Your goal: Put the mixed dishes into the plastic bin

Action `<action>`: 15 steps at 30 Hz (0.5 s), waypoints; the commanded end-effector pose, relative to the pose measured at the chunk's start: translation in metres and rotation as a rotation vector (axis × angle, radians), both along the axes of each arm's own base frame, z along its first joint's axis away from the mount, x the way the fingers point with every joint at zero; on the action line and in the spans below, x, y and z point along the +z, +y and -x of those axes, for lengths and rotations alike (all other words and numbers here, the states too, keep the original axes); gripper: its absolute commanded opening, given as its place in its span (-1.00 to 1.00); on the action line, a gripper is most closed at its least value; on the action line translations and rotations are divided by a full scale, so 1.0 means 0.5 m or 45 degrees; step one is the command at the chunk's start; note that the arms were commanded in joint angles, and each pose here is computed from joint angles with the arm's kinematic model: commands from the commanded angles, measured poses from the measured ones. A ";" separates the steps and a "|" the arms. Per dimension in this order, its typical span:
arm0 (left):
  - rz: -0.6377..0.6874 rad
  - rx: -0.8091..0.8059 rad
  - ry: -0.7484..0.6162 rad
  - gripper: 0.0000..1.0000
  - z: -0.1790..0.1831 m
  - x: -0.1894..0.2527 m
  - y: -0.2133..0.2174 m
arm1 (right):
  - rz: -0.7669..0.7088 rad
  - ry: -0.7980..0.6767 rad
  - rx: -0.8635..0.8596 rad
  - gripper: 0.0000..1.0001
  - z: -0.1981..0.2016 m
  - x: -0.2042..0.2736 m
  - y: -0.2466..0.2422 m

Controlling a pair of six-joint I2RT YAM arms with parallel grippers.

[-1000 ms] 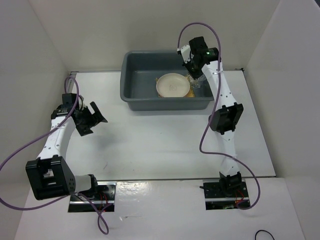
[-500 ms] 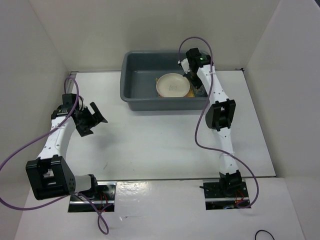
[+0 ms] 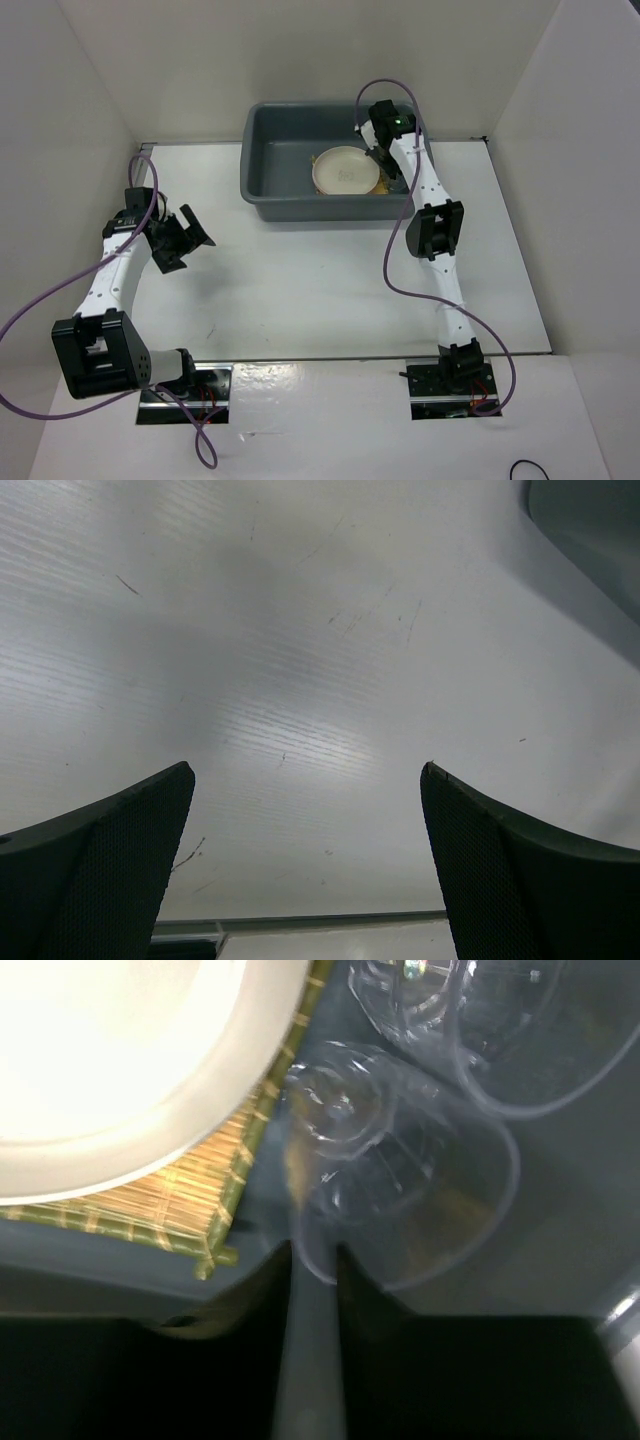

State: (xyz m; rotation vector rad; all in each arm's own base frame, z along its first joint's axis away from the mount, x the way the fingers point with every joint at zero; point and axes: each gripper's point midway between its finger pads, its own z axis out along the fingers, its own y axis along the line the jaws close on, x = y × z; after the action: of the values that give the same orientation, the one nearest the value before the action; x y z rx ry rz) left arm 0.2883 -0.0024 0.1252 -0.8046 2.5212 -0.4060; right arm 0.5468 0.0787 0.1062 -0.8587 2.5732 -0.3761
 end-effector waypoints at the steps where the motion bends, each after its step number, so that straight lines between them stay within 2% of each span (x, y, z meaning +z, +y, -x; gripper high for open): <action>1: 0.002 0.010 0.007 1.00 -0.002 -0.008 0.004 | 0.044 -0.084 -0.045 -0.35 -0.017 0.038 -0.025; 3: 0.002 0.010 0.007 1.00 -0.002 -0.008 0.004 | 0.015 -0.142 -0.071 -0.22 -0.017 0.079 -0.023; 5: 0.005 0.010 0.019 1.00 -0.002 -0.013 0.004 | 0.008 -0.191 -0.090 0.06 -0.017 0.114 -0.026; 7: 0.005 0.010 0.019 1.00 -0.002 -0.013 0.004 | -0.016 -0.284 -0.111 0.21 -0.014 0.181 -0.029; 13: -0.005 0.028 0.021 1.00 -0.006 -0.017 0.013 | -0.145 -0.563 -0.214 0.48 0.038 0.396 -0.049; 15: -0.008 0.028 0.009 1.00 -0.011 -0.015 0.014 | -0.158 -0.603 -0.253 0.60 0.055 0.432 -0.076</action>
State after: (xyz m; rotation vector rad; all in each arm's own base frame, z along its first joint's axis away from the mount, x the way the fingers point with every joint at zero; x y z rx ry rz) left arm 0.2896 -0.0007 0.1187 -0.8209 2.5376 -0.4023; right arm 0.5430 0.0654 0.2066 -0.6171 2.4226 -0.4204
